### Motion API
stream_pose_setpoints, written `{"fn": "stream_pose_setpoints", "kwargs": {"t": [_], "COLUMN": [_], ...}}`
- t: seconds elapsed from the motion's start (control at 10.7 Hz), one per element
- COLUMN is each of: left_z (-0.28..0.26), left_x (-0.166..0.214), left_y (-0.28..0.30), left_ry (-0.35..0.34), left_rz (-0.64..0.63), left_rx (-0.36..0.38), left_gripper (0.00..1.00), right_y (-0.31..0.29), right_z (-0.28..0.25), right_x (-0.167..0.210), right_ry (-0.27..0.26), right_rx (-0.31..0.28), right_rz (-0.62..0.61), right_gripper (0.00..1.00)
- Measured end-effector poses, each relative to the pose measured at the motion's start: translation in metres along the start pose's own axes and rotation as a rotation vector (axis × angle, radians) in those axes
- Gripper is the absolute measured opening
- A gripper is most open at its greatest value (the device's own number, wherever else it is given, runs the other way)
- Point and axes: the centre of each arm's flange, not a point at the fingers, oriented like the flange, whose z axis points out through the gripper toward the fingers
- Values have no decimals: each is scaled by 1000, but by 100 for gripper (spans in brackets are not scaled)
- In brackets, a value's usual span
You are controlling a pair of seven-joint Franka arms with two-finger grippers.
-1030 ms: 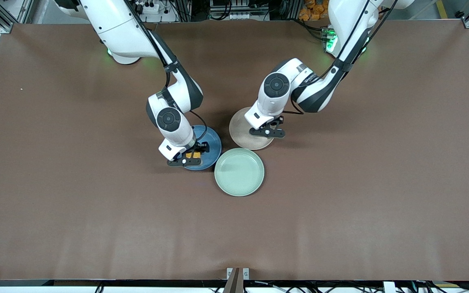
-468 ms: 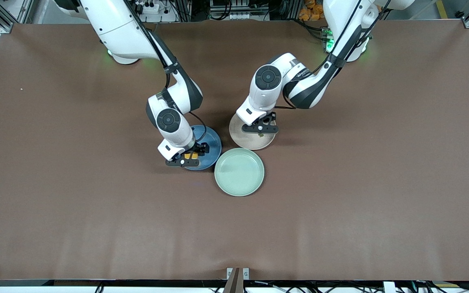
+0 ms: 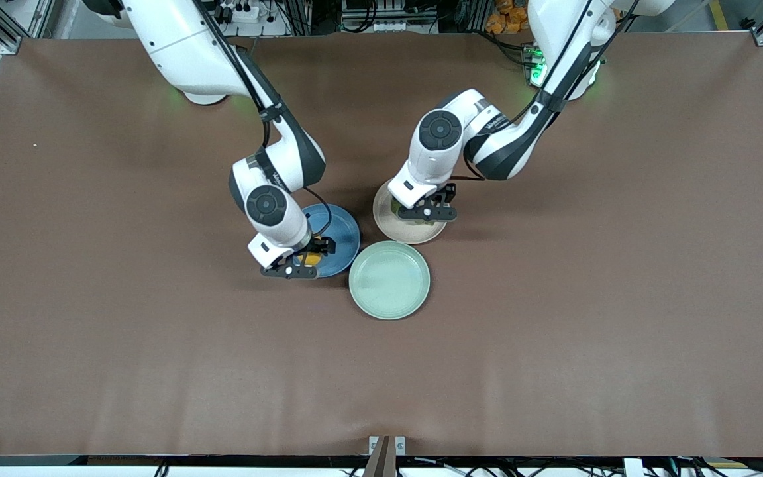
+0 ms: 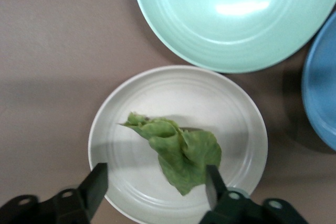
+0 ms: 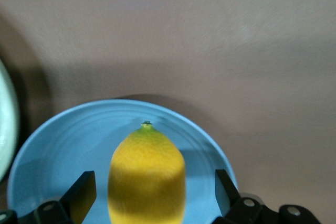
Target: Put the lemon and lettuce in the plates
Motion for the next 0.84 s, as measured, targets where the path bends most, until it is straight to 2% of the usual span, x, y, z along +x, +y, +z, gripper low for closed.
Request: {"fn": "stream_pose_setpoints", "kwargs": {"t": [0.09, 0.37, 0.66, 0.84], "left_z": [-4, -16, -30, -34], "left_x": [13, 57, 92, 107], "left_y": [-11, -58, -99, -123], "left_ry": [12, 68, 90, 95], "left_rz": [-19, -64, -82, -81], "left_rx": [1, 26, 15, 14], "left_gripper": [99, 100, 100, 100], "right_y": [4, 35, 77, 107], "right_z": [-26, -87, -132, -164], "right_x": [11, 38, 62, 70], "right_ry": [-40, -120, -117, -92], "right_rx": [9, 23, 41, 60], "right_rz": [27, 59, 111, 149], "right_gripper": [100, 100, 100, 100]}}
